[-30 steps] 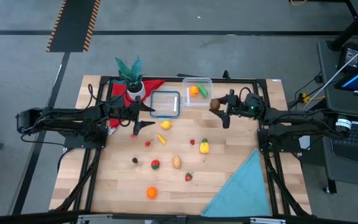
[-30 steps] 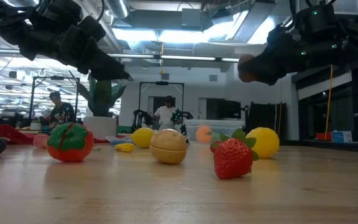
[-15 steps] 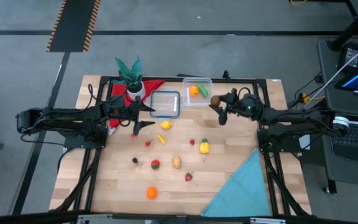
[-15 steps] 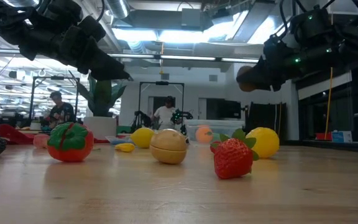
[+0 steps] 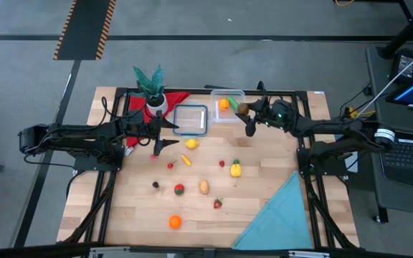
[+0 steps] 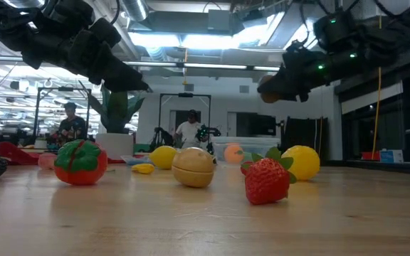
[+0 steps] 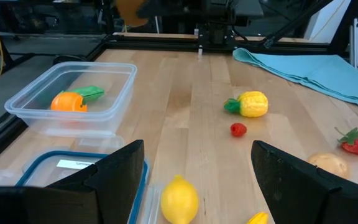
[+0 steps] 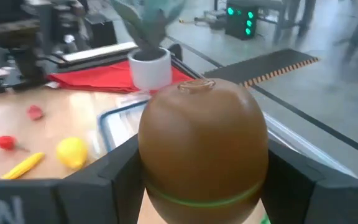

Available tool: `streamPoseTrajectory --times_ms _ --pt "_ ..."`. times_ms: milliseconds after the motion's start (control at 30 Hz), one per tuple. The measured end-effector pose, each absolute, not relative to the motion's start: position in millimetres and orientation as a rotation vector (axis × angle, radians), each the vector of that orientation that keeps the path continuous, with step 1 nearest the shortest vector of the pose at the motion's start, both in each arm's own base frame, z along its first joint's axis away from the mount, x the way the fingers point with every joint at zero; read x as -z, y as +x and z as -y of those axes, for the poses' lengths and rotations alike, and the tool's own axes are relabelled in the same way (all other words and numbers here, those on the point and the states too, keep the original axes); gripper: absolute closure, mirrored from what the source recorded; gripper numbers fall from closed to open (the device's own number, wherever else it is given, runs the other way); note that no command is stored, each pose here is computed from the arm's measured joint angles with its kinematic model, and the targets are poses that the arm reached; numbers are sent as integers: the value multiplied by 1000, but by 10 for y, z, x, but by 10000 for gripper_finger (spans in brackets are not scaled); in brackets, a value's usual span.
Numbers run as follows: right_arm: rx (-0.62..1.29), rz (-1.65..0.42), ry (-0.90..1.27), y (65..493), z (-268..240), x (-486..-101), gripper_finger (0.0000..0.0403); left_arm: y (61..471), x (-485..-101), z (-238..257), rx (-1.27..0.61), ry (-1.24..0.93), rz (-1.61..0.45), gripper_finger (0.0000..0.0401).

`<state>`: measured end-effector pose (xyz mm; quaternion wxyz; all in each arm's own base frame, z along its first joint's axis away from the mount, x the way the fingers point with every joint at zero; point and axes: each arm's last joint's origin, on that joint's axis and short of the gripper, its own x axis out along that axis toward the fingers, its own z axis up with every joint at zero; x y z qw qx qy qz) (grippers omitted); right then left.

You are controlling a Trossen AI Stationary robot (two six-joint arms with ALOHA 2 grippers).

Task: Pick and placing Produce into tupperware
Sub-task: Put the kiwi into the transparent bin

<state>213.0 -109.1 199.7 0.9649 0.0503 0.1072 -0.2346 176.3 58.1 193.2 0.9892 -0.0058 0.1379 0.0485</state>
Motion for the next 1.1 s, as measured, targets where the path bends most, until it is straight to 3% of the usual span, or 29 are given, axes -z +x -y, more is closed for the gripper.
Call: streamPoseTrajectory --times_ms 700,1100 --pt "446 -274 124 2618 1672 -2063 157 1763 -1931 -581 -96 -3 -278 112" --pt "415 -580 247 2689 1709 -2218 157 1763 -1931 -581 -96 -3 -278 112"
